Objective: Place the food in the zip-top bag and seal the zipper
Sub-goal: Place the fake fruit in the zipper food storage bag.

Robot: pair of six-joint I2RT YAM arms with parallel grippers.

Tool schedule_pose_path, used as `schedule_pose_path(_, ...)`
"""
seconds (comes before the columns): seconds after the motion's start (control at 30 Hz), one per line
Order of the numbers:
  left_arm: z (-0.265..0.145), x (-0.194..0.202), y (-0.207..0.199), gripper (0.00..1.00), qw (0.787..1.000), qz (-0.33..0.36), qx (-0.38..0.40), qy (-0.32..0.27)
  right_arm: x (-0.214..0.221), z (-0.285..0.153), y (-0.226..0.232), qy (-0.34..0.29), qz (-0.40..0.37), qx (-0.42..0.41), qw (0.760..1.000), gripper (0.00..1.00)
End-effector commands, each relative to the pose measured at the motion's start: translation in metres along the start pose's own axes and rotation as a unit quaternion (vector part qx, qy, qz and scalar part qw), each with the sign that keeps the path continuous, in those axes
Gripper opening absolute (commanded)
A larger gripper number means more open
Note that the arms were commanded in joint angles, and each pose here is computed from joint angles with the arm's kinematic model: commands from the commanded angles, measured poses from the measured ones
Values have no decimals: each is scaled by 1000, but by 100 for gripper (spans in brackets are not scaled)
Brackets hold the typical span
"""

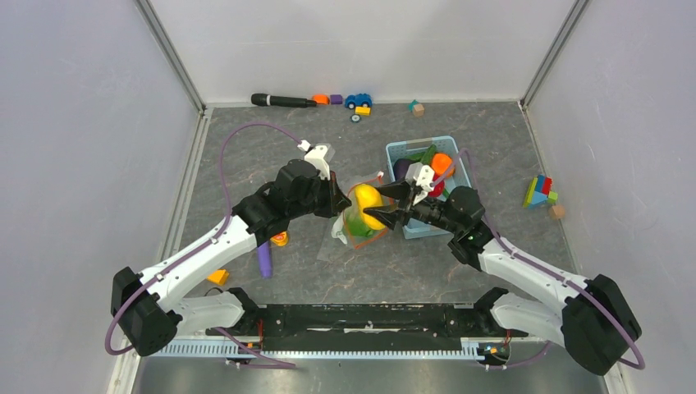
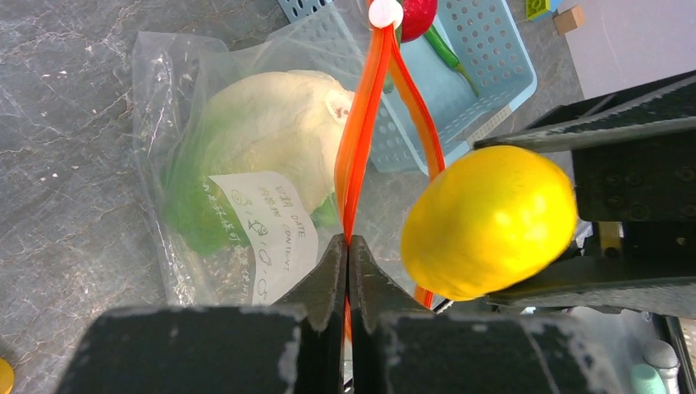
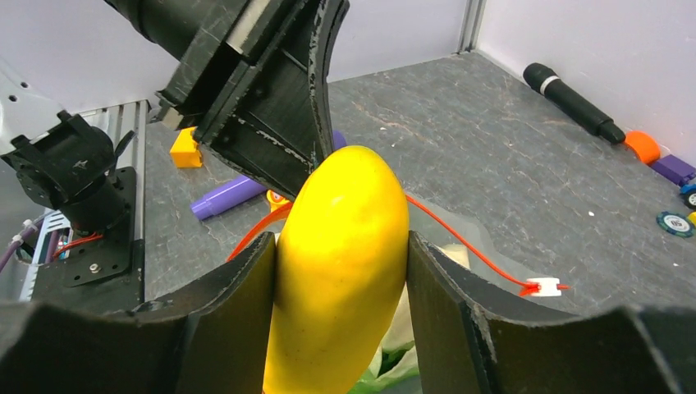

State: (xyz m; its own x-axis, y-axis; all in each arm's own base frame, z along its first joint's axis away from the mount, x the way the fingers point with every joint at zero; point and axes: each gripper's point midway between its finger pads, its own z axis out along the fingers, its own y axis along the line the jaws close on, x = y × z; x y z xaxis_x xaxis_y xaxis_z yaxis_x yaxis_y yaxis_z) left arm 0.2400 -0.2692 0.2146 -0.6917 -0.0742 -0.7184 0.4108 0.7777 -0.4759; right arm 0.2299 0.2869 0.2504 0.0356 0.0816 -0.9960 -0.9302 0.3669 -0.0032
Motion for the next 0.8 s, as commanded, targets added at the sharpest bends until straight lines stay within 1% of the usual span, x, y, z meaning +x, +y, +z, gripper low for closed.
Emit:
schedule_pose_path(0.0, -2, -7, -13, 2, 999, -7, 28, -13, -11, 9, -4, -34, -10, 11, 999, 10)
schedule_pose_path(0.17, -3, -7, -13, 2, 999, -11, 29, -12, 4, 9, 5, -21, -8, -4, 1000, 14)
schedule_pose_path(0.27, -3, -7, -14, 2, 999, -10, 30, -13, 16, 6, 6, -5, -5, -3, 1000, 19)
schedule_pose_path(0.4, -4, -9, -15, 2, 999, -9, 32, -16, 33, 2, 3, 22, 3, 8, 1000, 30)
schedule_pose_path(0.43, -4, -10, -15, 2, 999, -9, 32, -17, 37, 1, 1, 29, 6, 13, 999, 31)
schedule_pose_path(0.53, -4, -7, -15, 2, 999, -9, 34, -13, 44, 2, 1, 41, 12, 13, 999, 32)
schedule_pose_path(0.67, -5, -7, -15, 2, 999, -9, 35, -14, 50, 5, 2, 55, 14, 7, 998, 27)
schedule_pose_path(0.77, -7, -9, -16, 2, 999, -9, 39, -19, 54, 9, 8, 72, 12, -21, 997, 26)
